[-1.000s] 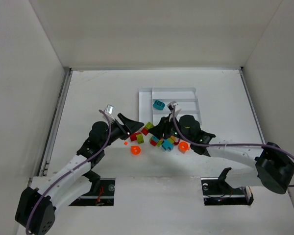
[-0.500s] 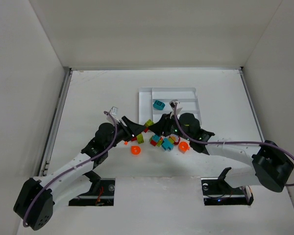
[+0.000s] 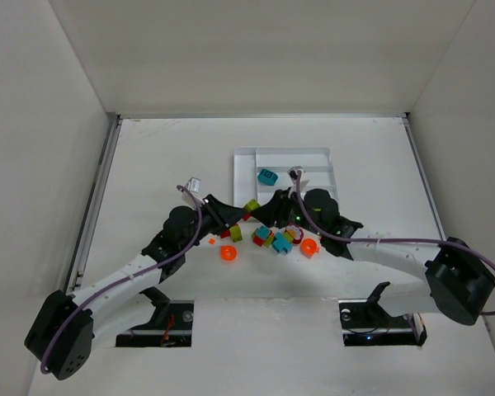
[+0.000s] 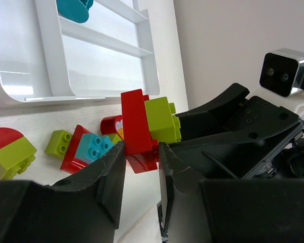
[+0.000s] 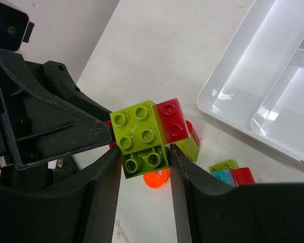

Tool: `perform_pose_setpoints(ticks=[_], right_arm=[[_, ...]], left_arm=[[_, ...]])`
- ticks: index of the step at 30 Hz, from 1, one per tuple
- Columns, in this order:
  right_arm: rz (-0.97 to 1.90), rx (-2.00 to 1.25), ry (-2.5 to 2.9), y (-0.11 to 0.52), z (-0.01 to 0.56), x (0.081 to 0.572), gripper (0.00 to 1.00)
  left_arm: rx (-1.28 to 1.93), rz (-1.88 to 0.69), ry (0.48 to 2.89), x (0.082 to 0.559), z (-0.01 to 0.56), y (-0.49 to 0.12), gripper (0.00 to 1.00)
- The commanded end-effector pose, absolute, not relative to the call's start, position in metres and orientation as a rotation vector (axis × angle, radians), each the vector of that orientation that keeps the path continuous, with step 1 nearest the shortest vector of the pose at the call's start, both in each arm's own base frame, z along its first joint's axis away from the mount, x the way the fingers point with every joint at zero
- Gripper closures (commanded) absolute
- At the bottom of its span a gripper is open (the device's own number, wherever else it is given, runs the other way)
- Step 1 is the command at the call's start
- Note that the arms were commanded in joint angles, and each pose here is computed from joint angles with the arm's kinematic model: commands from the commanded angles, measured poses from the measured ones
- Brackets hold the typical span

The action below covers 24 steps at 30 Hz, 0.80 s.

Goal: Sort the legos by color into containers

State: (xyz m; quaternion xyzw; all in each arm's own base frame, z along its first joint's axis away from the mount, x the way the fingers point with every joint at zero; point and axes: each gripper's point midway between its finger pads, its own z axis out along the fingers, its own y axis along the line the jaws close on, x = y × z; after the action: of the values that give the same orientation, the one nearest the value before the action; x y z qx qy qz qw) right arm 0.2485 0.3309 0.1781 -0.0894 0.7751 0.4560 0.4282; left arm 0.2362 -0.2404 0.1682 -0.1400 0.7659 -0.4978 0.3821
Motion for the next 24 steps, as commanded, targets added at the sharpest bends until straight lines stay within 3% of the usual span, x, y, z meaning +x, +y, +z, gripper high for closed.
perform_pose_setpoints(ticks=[1,14,24], right_arm=[[1.272,-0.201,1.766,0.333,0.235,0.251,0.84],[1.295,-0.12,1.617,0.286,0.298,0.272,0.83],[1.004,0.005,1.806,0.263,0.212,0.296,0.83]], left_arm=[[-0.314,-1.249,1.924,0.239,0.173,-0.242,0.9],[-0.323,-1.117,1.954,0.251,0.161,-0.23,0.9],[-0.317,-0.864,1.895,0.307,0.175,-0.223,0.89]])
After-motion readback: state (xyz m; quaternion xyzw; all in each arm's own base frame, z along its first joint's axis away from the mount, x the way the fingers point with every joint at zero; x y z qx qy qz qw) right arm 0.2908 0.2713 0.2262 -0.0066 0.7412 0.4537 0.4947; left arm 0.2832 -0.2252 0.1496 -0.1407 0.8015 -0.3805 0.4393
